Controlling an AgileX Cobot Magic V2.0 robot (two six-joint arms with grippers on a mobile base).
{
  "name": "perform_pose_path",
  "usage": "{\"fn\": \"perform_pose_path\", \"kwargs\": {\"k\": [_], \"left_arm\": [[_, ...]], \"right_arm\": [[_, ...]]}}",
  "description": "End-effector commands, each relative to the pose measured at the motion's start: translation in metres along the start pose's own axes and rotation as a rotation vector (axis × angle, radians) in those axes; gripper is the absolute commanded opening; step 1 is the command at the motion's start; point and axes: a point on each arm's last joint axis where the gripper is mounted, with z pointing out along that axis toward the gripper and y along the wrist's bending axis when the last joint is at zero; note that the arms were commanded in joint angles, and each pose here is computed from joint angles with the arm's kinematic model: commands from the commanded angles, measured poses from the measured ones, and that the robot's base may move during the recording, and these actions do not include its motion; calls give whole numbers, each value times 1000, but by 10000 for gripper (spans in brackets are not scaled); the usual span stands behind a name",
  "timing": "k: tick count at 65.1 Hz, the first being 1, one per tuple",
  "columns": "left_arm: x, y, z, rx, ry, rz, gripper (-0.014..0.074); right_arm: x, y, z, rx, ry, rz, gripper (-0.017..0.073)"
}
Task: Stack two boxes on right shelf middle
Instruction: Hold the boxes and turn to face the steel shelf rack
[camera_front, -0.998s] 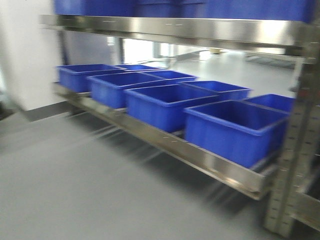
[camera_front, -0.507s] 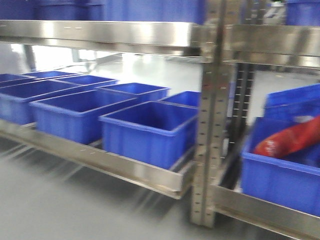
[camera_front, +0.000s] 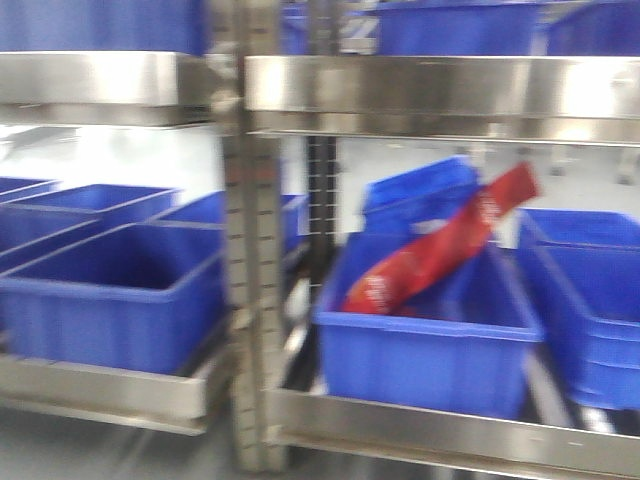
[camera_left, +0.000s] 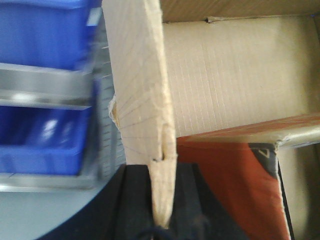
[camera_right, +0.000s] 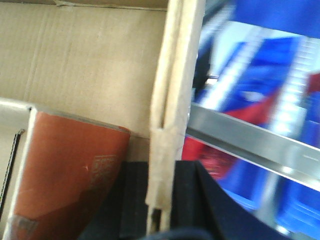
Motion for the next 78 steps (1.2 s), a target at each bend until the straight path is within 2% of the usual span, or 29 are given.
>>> {"fn": "perform_pose_path", "kwargs": {"k": [1, 78], "left_arm": [[-8, 6, -13, -38, -88, 9, -111], [-8, 6, -13, -38, -88, 9, -111]], "right_arm": [[-5, -4, -8, 49, -48, -35, -153], [-5, -4, -8, 49, -48, -35, -153]]}}
